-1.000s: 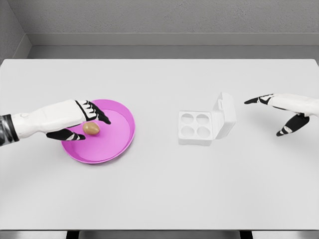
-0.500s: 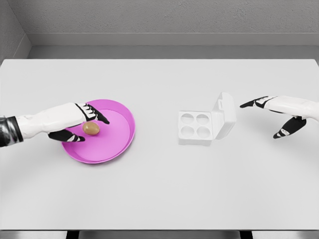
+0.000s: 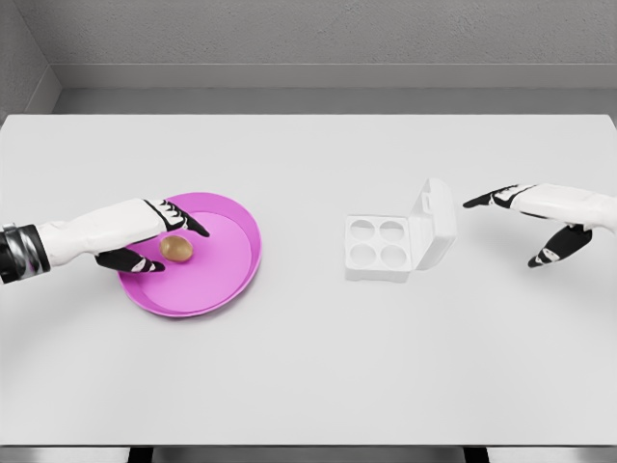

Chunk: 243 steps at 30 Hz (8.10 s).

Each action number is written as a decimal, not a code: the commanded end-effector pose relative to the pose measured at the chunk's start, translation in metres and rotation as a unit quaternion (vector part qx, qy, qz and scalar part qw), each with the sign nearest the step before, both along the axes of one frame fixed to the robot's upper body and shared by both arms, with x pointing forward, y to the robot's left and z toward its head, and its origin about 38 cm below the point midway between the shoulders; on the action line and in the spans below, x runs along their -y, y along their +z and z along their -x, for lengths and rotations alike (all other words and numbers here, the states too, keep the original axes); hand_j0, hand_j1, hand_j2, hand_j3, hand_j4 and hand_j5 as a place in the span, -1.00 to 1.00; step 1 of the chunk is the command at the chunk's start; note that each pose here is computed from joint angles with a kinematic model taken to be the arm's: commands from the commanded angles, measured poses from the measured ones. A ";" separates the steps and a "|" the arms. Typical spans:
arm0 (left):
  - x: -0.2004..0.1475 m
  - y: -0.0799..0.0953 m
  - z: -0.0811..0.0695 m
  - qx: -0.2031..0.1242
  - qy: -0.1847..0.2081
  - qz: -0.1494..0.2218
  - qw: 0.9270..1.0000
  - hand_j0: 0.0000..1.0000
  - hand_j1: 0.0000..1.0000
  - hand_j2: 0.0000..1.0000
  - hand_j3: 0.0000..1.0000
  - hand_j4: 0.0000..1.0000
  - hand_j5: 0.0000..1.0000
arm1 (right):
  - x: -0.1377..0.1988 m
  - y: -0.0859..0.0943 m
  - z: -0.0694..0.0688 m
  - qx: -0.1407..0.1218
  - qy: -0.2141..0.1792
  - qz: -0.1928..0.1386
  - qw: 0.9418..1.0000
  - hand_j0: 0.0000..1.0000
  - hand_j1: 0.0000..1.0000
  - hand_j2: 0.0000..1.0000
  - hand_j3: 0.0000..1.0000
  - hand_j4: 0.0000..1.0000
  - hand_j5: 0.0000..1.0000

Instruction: Pack egg into the box and close the box lid

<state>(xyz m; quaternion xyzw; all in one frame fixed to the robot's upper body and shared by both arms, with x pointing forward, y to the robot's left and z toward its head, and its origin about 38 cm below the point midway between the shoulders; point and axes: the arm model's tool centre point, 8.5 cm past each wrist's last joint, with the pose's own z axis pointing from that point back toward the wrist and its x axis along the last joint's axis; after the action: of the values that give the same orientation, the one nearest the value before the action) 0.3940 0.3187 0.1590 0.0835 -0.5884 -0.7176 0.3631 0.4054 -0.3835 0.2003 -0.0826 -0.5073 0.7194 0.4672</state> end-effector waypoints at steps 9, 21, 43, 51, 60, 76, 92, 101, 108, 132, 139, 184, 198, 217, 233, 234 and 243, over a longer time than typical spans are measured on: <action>-0.004 -0.005 -0.005 -0.003 0.011 -0.004 1.000 0.60 0.60 0.60 0.60 0.60 0.60 | 0.001 0.001 0.000 -0.001 -0.002 -0.001 1.000 1.00 1.00 1.00 1.00 1.00 1.00; -0.001 -0.021 -0.009 -0.015 0.021 -0.003 1.000 0.60 0.60 0.60 0.60 0.60 0.60 | 0.004 0.002 0.001 -0.001 -0.004 0.002 1.000 1.00 1.00 1.00 1.00 1.00 1.00; -0.002 -0.034 -0.005 -0.033 0.021 -0.011 0.999 0.20 0.20 0.20 0.20 0.20 0.20 | 0.005 0.002 0.001 -0.002 -0.006 0.002 1.000 1.00 1.00 1.00 1.00 1.00 1.00; -0.003 -0.032 -0.005 -0.036 0.023 -0.005 0.999 -0.14 -0.14 -0.14 -0.14 -0.14 -0.14 | 0.005 0.001 0.001 -0.002 -0.006 0.002 1.000 1.00 1.00 1.00 1.00 1.00 1.00; 0.000 -0.030 -0.004 -0.053 0.012 -0.001 0.999 -0.33 -0.33 -0.33 -0.33 -0.33 -0.33 | 0.003 0.001 0.000 -0.001 -0.005 0.000 1.000 1.00 1.00 1.00 1.00 1.00 1.00; 0.090 -0.005 -0.018 -0.012 -0.063 0.077 0.995 -0.35 -0.35 -0.35 -0.35 -0.35 -0.35 | 0.002 0.000 0.000 -0.001 -0.004 -0.002 1.000 1.00 1.00 1.00 1.00 1.00 1.00; 0.124 0.003 -0.026 -0.003 -0.086 0.101 0.991 -0.38 -0.38 -0.38 -0.38 -0.38 -0.38 | 0.002 0.002 -0.001 0.000 -0.004 -0.002 1.000 1.00 1.00 1.00 1.00 1.00 1.00; 0.143 0.004 -0.030 -0.002 -0.096 0.111 0.989 -0.38 -0.38 -0.38 -0.38 -0.38 -0.38 | 0.004 0.002 0.000 0.000 -0.005 0.000 1.000 1.00 1.00 1.00 1.00 1.00 1.00; 0.173 0.005 -0.028 0.001 -0.120 0.122 0.985 -0.39 -0.39 -0.39 -0.39 -0.39 -0.39 | 0.005 0.002 0.001 -0.001 -0.006 0.002 1.000 1.00 1.00 1.00 1.00 1.00 1.00; 0.206 0.015 -0.033 0.006 -0.140 0.141 0.980 -0.39 -0.39 -0.39 -0.39 -0.39 -0.39 | 0.001 -0.001 0.001 0.000 0.004 -0.002 1.000 1.00 1.00 1.00 1.00 1.00 1.00; 0.218 0.020 -0.038 0.009 -0.144 0.148 0.978 -0.39 -0.39 -0.39 -0.39 -0.39 -0.39 | 0.001 -0.002 0.002 -0.002 0.003 -0.002 1.000 1.00 1.00 1.00 1.00 1.00 1.00; 0.226 -0.010 -0.050 -0.090 -0.106 0.257 0.956 -0.43 -0.43 -0.43 -0.43 -0.43 -0.43 | 0.004 -0.002 0.003 -0.004 0.001 0.001 1.000 1.00 1.00 1.00 1.00 1.00 1.00; 0.223 0.000 -0.059 -0.117 -0.093 0.324 0.934 -0.41 -0.41 -0.41 -0.41 -0.41 -0.41 | 0.005 -0.001 0.003 -0.002 0.000 0.001 1.000 1.00 1.00 1.00 1.00 1.00 1.00; 0.226 -0.014 -0.058 -0.173 -0.070 0.399 0.898 -0.40 -0.40 -0.40 -0.40 -0.40 -0.40 | 0.005 -0.001 0.003 -0.002 0.000 0.001 1.000 1.00 1.00 1.00 1.00 1.00 1.00; 0.228 -0.044 -0.059 -0.228 -0.035 0.451 0.862 -0.32 -0.32 -0.32 -0.32 -0.32 -0.32 | 0.005 -0.001 0.003 -0.002 0.001 0.001 1.000 1.00 1.00 1.00 1.00 1.00 1.00; 0.228 -0.044 -0.059 -0.229 -0.034 0.451 0.862 -0.32 -0.32 -0.32 -0.32 -0.32 -0.32 | 0.004 -0.001 0.003 -0.001 0.001 0.001 1.000 1.00 1.00 1.00 1.00 1.00 1.00; 0.230 -0.061 -0.053 -0.244 -0.024 0.446 0.861 -0.30 -0.30 -0.30 -0.30 -0.30 -0.30 | 0.004 -0.001 0.003 -0.001 0.001 0.001 1.000 1.00 1.00 1.00 1.00 1.00 1.00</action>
<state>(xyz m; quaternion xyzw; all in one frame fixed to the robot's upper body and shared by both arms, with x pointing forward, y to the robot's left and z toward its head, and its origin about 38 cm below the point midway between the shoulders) 0.4461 0.0891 0.0968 -0.2787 -0.7388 -0.3872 0.4760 0.4024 -0.3877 0.1990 -0.0821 -0.5049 0.7219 0.4660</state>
